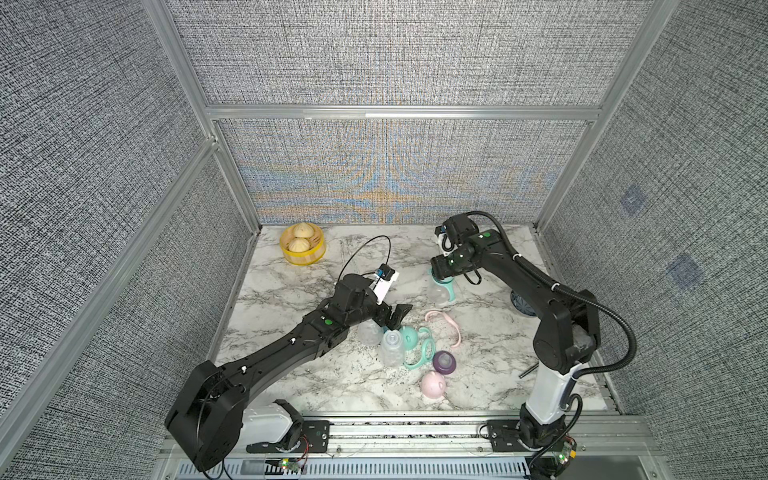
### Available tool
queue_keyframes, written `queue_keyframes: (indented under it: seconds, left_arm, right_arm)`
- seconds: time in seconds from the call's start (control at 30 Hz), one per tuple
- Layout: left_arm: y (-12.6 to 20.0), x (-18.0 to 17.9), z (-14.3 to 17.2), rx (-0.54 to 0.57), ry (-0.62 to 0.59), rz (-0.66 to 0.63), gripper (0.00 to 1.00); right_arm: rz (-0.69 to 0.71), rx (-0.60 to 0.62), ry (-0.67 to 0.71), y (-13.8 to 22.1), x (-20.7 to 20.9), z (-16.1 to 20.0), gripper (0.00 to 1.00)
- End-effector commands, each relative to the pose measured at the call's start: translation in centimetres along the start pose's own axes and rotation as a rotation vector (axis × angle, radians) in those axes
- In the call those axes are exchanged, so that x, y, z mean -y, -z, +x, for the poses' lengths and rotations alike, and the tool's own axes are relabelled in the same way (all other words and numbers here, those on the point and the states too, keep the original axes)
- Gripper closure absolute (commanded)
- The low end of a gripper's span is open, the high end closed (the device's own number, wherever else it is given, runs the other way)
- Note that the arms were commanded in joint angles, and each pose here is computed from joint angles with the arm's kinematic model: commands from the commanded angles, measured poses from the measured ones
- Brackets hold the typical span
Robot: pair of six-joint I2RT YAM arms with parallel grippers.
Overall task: Assemble the baby bottles
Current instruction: Close the lid on the baby bottle.
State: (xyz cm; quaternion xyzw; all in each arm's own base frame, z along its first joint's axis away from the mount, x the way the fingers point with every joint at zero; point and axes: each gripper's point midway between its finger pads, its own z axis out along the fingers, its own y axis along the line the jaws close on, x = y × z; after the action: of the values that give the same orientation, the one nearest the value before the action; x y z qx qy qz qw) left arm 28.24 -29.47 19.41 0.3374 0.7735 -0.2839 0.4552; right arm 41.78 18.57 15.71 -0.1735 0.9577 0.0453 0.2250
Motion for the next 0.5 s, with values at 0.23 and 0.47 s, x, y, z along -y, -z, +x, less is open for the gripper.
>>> queue_keyframes:
  seconds: [0.23, 0.47]
  left_arm:
    - [-0.03, 0.03, -0.85, 0.026, -0.005, 0.003, 0.00]
    - [0.09, -0.04, -0.99, 0.029, -0.008, -0.001, 0.00]
  right_arm:
    - [0.018, -0.075, -0.014, -1.04, 0.19, 2.73, 0.30]
    - [0.050, -0.074, -0.008, -1.34, 0.59, 3.20, 0.30]
